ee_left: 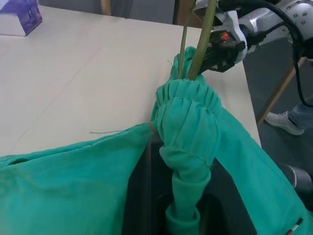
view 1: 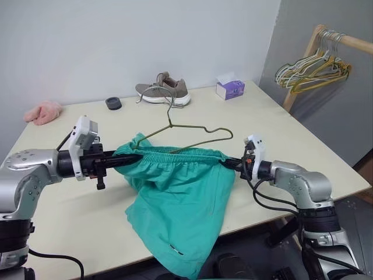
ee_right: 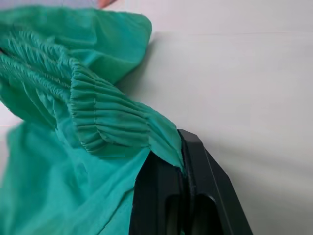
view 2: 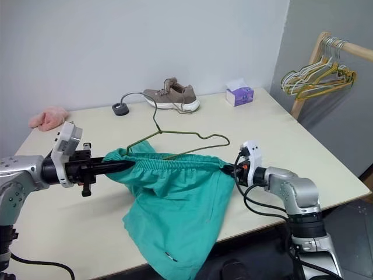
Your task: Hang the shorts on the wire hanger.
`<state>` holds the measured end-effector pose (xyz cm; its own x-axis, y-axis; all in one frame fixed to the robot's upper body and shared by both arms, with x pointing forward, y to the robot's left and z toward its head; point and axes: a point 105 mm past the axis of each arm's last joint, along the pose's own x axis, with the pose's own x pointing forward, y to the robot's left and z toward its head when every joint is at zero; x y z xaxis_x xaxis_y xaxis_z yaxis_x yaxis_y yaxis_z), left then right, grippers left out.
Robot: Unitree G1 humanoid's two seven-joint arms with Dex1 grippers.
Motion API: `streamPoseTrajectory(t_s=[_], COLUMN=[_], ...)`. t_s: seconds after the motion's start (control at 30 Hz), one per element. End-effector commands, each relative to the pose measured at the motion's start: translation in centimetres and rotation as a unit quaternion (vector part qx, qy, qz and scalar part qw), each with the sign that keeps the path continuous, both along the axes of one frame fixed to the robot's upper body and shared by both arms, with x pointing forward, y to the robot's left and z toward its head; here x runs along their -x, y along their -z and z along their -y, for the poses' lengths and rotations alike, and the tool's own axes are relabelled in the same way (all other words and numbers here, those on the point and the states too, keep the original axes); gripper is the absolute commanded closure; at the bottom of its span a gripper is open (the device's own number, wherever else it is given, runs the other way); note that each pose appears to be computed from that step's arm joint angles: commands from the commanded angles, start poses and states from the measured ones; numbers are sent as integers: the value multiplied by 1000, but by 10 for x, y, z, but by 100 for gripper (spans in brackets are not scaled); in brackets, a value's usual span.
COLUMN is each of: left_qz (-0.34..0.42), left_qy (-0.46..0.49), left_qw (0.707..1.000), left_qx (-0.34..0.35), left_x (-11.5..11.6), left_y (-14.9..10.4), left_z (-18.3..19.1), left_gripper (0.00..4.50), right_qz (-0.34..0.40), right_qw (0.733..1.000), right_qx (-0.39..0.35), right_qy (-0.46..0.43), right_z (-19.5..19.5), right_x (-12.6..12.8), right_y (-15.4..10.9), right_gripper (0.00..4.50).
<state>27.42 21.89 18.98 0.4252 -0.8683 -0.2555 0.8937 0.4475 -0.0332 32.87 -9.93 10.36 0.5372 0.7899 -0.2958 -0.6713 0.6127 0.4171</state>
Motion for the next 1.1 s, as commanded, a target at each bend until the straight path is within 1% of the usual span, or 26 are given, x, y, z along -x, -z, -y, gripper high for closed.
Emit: streamPoseTrajectory(t_s=[0.03,0.1,0.17,0.2,0.27,0.37,0.47,0.5,0.53,0.6,0.67,0.87,1.07,1.1], left_qz=[33,30,30,30,28,25,23,22,21,20,19,19,17,16], left_qy=[-29,-34,-43,-46,-45,-36,-22,-18,-15,-11,-7,-1,3,3], left_qw=[999,999,999,998,999,999,999,999,1000,1000,1000,1000,1000,1000], left_qx=[-7,-11,-11,-10,-3,6,15,17,18,19,21,19,13,12], left_x=[4,6,5,4,2,1,0,0,0,0,0,0,-1,0], left_y=[-24,-24,-24,-22,-18,-13,-6,-5,-4,-2,-2,-2,-3,-2], left_z=[-20,-25,-29,-30,-29,-23,-14,-11,-9,-6,-4,1,4,4], left_gripper=[450,450,450,450,450,450,450,450,450,450,450,450,450,450], right_qz=[-34,-48,-37,-12,57,119,183,199,210,223,230,245,276,280], right_qw=[996,993,994,996,996,984,962,956,952,946,943,942,934,934], right_qx=[-9,-26,-25,0,67,118,173,183,195,210,212,211,203,198], right_qy=[84,102,97,83,15,-64,-108,-111,-111,-109,-117,-95,-102,-101], right_z=[38,44,45,41,24,3,-12,-15,-16,-16,-19,-25,-31,-32], right_x=[-9,-10,-8,-5,7,25,32,31,30,28,29,17,12,12], right_y=[-5,-6,-10,-11,-12,-10,-6,-6,-5,-3,-2,-2,-13,-14], right_gripper=[447,447,447,447,447,447,386,356,313,242,182,182,182,199])
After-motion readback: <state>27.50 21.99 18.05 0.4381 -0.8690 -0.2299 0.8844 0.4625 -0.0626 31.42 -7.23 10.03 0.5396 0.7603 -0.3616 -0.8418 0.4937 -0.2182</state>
